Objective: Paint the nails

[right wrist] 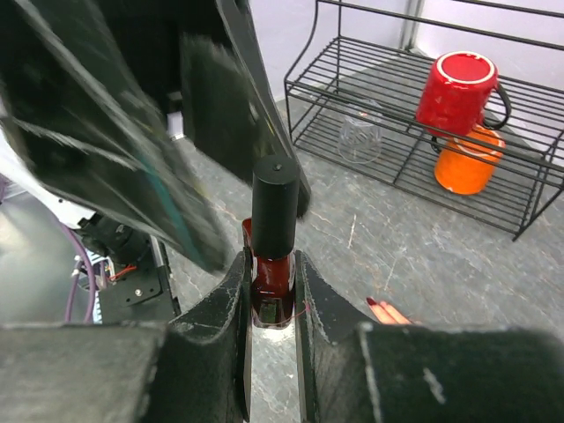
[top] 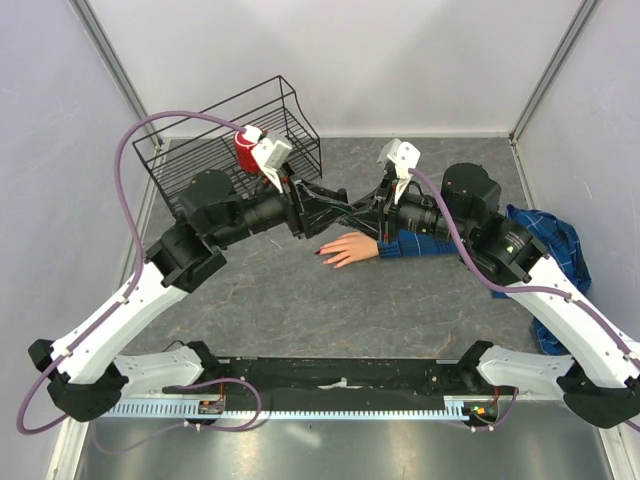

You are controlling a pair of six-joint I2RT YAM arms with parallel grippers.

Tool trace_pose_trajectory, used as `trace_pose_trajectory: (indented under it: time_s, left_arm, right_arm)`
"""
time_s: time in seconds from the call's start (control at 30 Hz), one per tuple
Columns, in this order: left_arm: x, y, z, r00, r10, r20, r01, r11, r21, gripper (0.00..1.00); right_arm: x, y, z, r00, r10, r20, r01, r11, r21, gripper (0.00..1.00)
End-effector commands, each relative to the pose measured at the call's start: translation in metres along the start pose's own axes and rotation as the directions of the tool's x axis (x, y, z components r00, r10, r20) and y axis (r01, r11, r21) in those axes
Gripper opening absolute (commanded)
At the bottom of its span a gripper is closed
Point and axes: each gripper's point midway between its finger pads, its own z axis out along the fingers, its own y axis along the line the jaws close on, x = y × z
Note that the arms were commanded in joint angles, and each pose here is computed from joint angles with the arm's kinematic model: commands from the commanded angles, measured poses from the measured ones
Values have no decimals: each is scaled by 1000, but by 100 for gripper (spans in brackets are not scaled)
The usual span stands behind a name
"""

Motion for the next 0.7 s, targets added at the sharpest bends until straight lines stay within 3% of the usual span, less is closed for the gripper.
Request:
trace_pose_trajectory:
  time_s: [0.0, 0.07, 0.17, 0.2, 0.23, 0.33, 0.37, 0.4, 0.47, 0.5, 0.6, 0.63, 0.67]
  left_arm:
    - [-6, 11, 8, 997, 78, 10, -77, 994, -76, 46]
    - [-3, 10, 11, 997, 75, -3, -75, 995, -65, 41]
    - [1, 0, 16, 997, 79, -24, -79, 997, 2, 21]
    - [5, -2, 19, 996, 81, -40, -80, 996, 25, 8]
    - [5, -7, 20, 995, 89, -44, -87, 995, 57, 2]
    - [20, -39, 17, 988, 109, -107, -66, 937, 344, 2]
    - [29, -58, -4, 978, 52, -202, 61, 853, 519, 2]
    - [8, -71, -11, 991, 103, -90, -21, 768, 640, 2]
    - [22, -58, -22, 966, -7, -258, 188, 703, 686, 2]
    - [15, -59, -26, 981, 51, -185, 104, 666, 739, 2]
    - [20, -28, -12, 956, -37, -290, 229, 710, 666, 2]
    - [13, -21, -8, 957, -66, -281, 237, 739, 631, 2]
    - [11, -12, 0, 976, -5, -218, 143, 770, 622, 2]
  right_arm:
    - [-28, -2, -9, 997, -43, 71, 41, 998, 39, 0]
    - [-28, -1, -10, 996, -45, 71, 42, 998, 38, 0]
    - [-28, 0, -10, 996, -47, 72, 45, 999, 30, 0]
    - [-28, 2, -11, 996, -52, 72, 50, 998, 23, 0]
    - [-28, 4, -11, 996, -54, 74, 54, 999, 8, 0]
    - [-28, 36, -17, 994, -74, 84, 87, 982, -167, 0]
    - [-23, 73, -27, 994, -78, 81, 104, 919, -381, 0]
    - [-25, 91, -36, 990, -91, 110, 133, 867, -480, 0]
    - [-19, 125, -56, 997, -12, 82, 64, 738, -672, 0]
    - [-38, 132, -65, 981, -30, 191, 154, 717, -679, 0]
    - [-38, 129, -66, 984, 6, 180, 115, 749, -652, 0]
    - [-40, 126, -65, 981, -11, 193, 134, 762, -634, 0]
    - [-34, 123, -61, 987, -5, 158, 103, 777, -620, 0]
